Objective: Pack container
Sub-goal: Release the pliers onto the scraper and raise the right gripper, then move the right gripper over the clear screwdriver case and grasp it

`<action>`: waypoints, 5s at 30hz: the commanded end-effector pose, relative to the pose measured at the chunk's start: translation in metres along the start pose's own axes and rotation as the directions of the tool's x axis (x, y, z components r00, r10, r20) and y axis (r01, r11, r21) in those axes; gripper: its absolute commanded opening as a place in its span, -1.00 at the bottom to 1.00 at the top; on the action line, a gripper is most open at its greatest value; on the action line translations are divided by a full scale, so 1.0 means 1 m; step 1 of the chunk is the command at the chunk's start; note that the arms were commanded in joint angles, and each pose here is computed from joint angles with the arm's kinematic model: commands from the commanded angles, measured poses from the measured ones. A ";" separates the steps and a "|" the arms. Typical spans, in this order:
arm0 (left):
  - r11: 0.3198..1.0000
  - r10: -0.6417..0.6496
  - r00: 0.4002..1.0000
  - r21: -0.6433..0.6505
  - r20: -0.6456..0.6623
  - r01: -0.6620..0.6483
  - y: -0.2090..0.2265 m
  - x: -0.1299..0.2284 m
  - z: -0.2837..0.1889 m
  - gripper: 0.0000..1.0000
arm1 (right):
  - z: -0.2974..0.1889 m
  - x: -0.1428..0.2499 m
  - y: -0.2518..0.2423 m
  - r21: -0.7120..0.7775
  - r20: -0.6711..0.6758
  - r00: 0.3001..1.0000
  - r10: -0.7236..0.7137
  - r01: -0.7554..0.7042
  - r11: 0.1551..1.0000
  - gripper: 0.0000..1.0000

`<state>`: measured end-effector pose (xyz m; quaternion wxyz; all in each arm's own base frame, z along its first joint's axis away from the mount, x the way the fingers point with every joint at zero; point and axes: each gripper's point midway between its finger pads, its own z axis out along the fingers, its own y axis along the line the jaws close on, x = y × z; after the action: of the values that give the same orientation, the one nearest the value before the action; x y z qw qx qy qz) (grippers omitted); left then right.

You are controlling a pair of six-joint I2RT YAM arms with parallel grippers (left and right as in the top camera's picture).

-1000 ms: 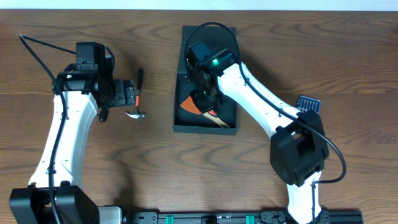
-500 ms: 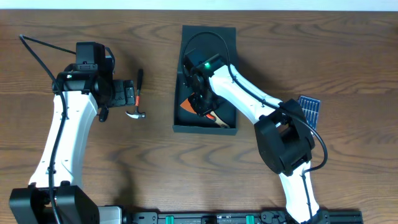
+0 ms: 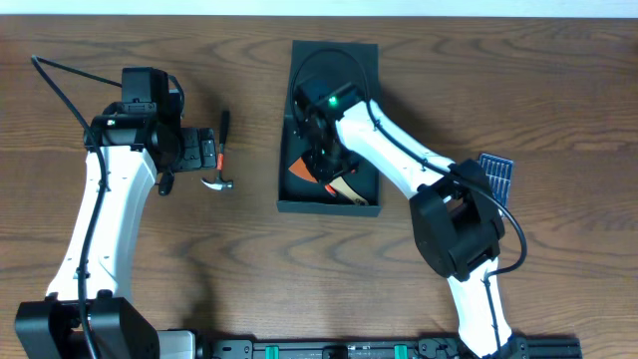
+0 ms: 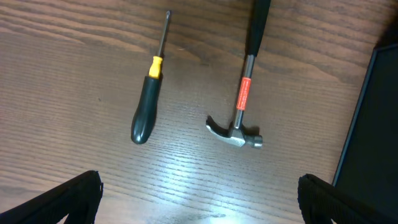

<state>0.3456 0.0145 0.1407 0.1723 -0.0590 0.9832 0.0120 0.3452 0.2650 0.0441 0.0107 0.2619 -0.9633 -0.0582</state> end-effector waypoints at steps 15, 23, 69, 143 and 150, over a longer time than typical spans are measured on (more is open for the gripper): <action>1.000 0.001 1.000 -0.003 0.022 -0.001 -0.001 -0.008 -0.006 0.97 | -0.240 -0.035 -0.087 0.032 0.438 0.868 0.235 -0.276 0.961 0.98; 1.000 0.002 1.000 -0.003 0.018 -0.002 -0.001 -0.007 -0.006 0.97 | -0.295 0.010 -0.133 0.034 0.529 0.749 0.399 -0.489 0.872 0.99; 1.000 0.002 1.000 -0.005 -0.009 -0.002 0.000 0.000 -0.006 0.97 | -0.078 0.212 -0.252 0.111 0.204 0.559 0.804 -0.829 0.548 0.99; 1.000 0.003 0.999 -0.007 -0.035 -0.004 0.001 0.006 -0.006 0.97 | 0.011 0.175 -0.299 0.143 0.179 0.614 0.769 -0.789 0.597 0.98; 1.000 0.004 0.999 -0.008 -0.035 -0.004 0.001 0.006 -0.006 0.97 | 0.024 0.179 -0.297 0.151 0.141 0.616 0.775 -0.787 0.598 0.99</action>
<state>0.3326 0.0142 0.1366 0.1448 -0.0587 0.9876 0.0130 0.3446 -0.0763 -0.0022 -0.0411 -0.1940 -0.9796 0.0336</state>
